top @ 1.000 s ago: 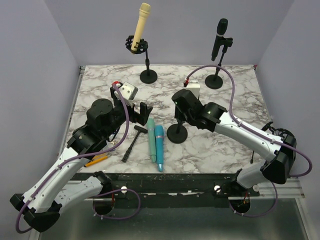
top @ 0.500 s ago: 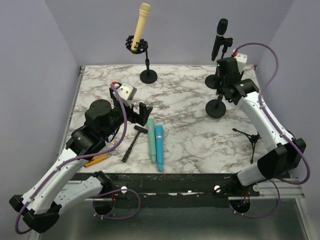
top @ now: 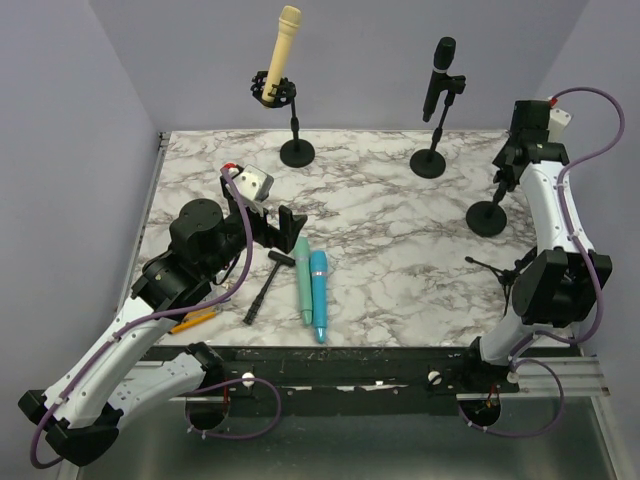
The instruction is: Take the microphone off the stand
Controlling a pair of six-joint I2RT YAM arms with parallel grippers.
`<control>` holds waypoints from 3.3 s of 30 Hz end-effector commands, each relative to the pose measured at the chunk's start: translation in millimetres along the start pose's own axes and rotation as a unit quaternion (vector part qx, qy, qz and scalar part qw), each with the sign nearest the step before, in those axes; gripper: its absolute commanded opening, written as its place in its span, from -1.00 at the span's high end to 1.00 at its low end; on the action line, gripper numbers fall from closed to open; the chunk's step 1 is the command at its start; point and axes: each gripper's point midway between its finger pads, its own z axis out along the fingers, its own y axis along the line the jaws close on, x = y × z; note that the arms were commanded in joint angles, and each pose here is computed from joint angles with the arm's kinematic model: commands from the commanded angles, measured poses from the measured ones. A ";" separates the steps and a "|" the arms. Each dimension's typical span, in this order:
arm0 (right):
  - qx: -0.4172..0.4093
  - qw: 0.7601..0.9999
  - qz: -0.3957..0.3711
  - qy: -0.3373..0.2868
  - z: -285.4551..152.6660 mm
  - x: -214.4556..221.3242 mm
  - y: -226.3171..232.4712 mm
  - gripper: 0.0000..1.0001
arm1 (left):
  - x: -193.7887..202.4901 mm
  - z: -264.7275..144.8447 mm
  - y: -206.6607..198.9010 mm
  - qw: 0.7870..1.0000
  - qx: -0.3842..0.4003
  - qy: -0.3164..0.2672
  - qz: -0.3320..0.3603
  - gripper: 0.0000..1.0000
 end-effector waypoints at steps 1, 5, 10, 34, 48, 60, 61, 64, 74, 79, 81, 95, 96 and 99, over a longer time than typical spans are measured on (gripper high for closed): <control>-0.018 1.000 0.019 -0.013 5.9 -13.0 3.9 0.56 | -5.0 -1.5 -6.3 1.000 0.016 -0.008 -0.007 -0.97; -0.026 1.000 0.011 -0.009 8.3 -9.1 6.3 0.48 | -7.0 -3.0 -6.3 1.000 0.016 -0.011 -0.007 -0.96; -0.053 0.999 0.006 0.000 7.1 -6.0 15.8 -0.17 | -8.9 -5.3 -6.7 1.000 0.017 -0.015 -0.008 -0.97; -0.309 0.946 0.009 -0.095 -96.1 -64.5 84.2 -0.95 | 4.1 5.9 -10.9 1.000 0.024 0.001 -0.011 -0.97; -0.482 0.844 0.020 -0.234 -70.4 -97.1 171.9 -0.99 | -3.1 -0.6 -5.7 1.000 0.011 -0.013 -0.002 -0.97; -0.456 0.860 0.021 -0.229 -20.5 -60.9 178.0 -0.61 | -2.6 -0.5 -3.9 1.000 0.007 -0.012 0.003 -0.96; -0.448 0.863 0.009 -0.233 -15.4 -55.6 179.8 -0.54 | -2.7 -0.5 -4.5 1.000 0.009 -0.012 0.002 -0.96; -0.424 0.876 -0.021 -0.231 3.4 -44.9 187.2 -0.39 | -0.7 1.5 -5.9 1.000 0.013 -0.008 0.001 -0.97; -0.366 0.898 -0.037 -0.240 52.3 -37.8 207.5 -0.10 | 7.3 8.7 -4.7 1.000 0.010 0.006 0.006 -0.96; -0.319 0.907 -0.073 -0.264 64.7 -33.7 227.0 0.04 | 8.0 9.6 -5.6 1.000 0.013 0.004 0.009 -0.97; -0.308 0.909 -0.083 -0.269 69.2 -31.5 233.4 0.12 | 9.3 10.4 -4.0 1.000 0.009 0.007 0.010 -0.97; -0.304 0.917 -0.096 -0.239 110.8 5.2 255.7 0.83 | 14.9 15.2 -1.5 1.000 0.003 0.016 0.014 -0.97; -0.303 0.918 -0.097 -0.238 110.9 7.2 254.2 0.89 | 15.0 15.3 -1.5 1.000 0.003 0.016 0.014 -0.97; -0.313 0.914 -0.097 -0.239 104.1 14.4 250.4 0.99 | 15.9 16.1 -1.5 1.000 0.003 0.018 0.014 -0.97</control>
